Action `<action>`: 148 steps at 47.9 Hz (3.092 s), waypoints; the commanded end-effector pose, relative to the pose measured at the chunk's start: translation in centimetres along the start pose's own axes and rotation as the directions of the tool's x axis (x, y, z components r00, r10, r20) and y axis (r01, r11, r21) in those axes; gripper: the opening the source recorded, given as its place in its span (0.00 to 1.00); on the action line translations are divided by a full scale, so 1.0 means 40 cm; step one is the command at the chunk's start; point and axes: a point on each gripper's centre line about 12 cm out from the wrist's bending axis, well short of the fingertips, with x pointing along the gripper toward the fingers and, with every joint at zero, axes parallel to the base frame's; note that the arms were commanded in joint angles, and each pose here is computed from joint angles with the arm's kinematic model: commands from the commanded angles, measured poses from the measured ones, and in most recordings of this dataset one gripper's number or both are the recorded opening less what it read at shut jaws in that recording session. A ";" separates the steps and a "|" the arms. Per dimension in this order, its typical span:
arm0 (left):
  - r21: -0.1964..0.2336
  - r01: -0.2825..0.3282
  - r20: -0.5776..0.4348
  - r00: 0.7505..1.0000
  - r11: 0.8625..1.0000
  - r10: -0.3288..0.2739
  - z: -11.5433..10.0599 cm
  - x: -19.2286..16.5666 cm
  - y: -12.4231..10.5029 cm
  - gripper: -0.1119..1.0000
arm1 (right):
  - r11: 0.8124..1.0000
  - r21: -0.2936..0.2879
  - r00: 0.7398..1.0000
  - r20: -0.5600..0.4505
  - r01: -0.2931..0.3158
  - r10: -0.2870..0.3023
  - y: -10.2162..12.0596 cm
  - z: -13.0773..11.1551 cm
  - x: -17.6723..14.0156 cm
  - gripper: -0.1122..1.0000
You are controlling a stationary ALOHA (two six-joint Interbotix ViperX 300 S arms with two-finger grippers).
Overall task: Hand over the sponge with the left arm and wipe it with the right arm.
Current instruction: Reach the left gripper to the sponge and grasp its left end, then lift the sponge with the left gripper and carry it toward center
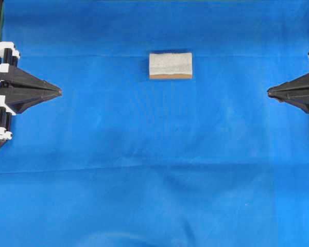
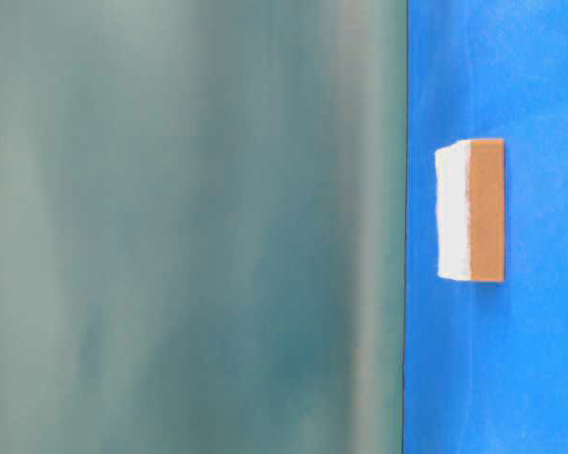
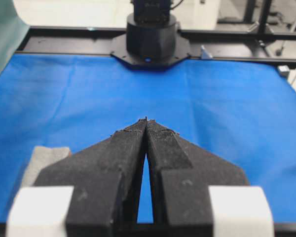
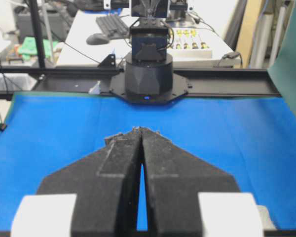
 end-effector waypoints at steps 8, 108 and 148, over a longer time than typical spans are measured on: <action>0.017 -0.019 0.020 1.000 1.000 0.018 0.021 0.014 0.008 0.10 | 1.000 0.004 1.000 0.017 0.002 -0.002 -0.001 0.033 0.010 0.10; 0.184 -0.163 -0.714 0.655 0.969 0.245 -0.526 0.484 0.349 0.67 | 1.000 0.016 0.997 -0.077 0.024 -0.023 -0.011 -0.006 0.025 0.10; -0.040 -0.105 -0.676 0.735 0.994 0.050 -0.230 0.469 0.066 0.39 | 0.999 0.028 0.992 -0.125 0.029 -0.025 -0.013 -0.009 0.072 0.10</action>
